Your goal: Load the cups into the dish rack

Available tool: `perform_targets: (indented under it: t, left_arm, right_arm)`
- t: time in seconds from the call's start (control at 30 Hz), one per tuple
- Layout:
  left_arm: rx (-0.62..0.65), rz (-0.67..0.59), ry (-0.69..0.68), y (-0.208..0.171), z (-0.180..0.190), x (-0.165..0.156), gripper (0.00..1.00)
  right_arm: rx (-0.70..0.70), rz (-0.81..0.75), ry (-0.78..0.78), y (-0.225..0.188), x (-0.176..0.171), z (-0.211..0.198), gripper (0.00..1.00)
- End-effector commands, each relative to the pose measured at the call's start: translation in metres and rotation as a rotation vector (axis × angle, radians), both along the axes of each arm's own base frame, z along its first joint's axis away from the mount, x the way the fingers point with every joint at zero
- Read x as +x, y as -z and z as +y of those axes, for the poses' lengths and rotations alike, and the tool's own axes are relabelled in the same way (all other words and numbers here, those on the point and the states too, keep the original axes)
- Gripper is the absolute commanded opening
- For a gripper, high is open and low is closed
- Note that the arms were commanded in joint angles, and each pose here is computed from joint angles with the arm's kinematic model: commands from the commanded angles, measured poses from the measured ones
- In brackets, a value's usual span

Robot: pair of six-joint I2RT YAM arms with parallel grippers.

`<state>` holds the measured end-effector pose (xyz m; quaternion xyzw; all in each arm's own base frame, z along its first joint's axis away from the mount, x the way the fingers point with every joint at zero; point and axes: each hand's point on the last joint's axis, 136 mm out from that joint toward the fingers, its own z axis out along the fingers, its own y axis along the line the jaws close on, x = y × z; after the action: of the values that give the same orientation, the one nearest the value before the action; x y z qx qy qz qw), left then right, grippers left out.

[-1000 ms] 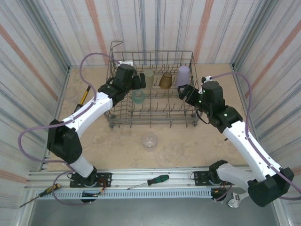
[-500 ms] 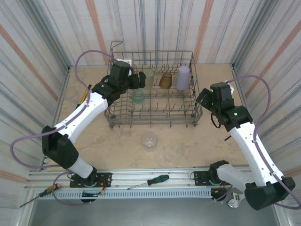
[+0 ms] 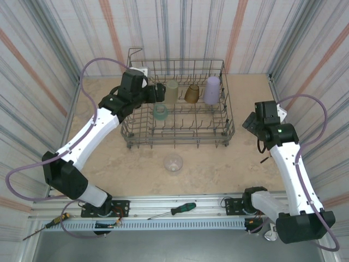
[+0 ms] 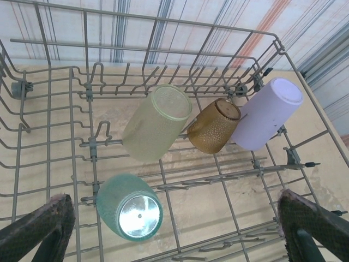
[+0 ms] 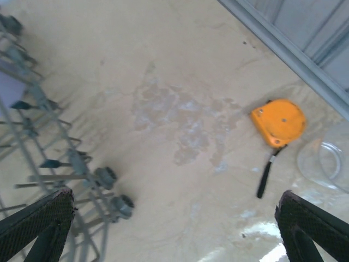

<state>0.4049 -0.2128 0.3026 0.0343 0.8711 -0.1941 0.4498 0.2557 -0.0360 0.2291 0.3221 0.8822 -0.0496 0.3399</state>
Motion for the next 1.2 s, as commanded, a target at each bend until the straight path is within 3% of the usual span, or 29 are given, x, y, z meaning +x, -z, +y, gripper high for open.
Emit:
perform_targets:
  t: [0.0, 0.5, 0.8, 1.17]
  left_arm:
    - [-0.039, -0.045, 0.040, -0.029, 0.004, -0.010, 0.99]
    - [-0.031, -0.021, 0.037, -0.016, 0.012, -0.014, 0.99]
    - [-0.019, 0.006, 0.034, -0.003, 0.012, -0.014, 0.99]
    - [0.005, 0.018, 0.032, 0.005, 0.013, -0.013, 0.99]
  right_arm:
    - [-0.041, 0.084, -0.006, 0.012, -0.015, -0.013, 0.99]
    - [-0.022, 0.255, 0.082, 0.055, -0.036, -0.058, 0.99]
    - [0.067, 0.292, 0.151, 0.087, -0.039, -0.076, 1.00]
    - [0.091, 0.277, 0.235, 0.096, -0.039, -0.102, 0.91]
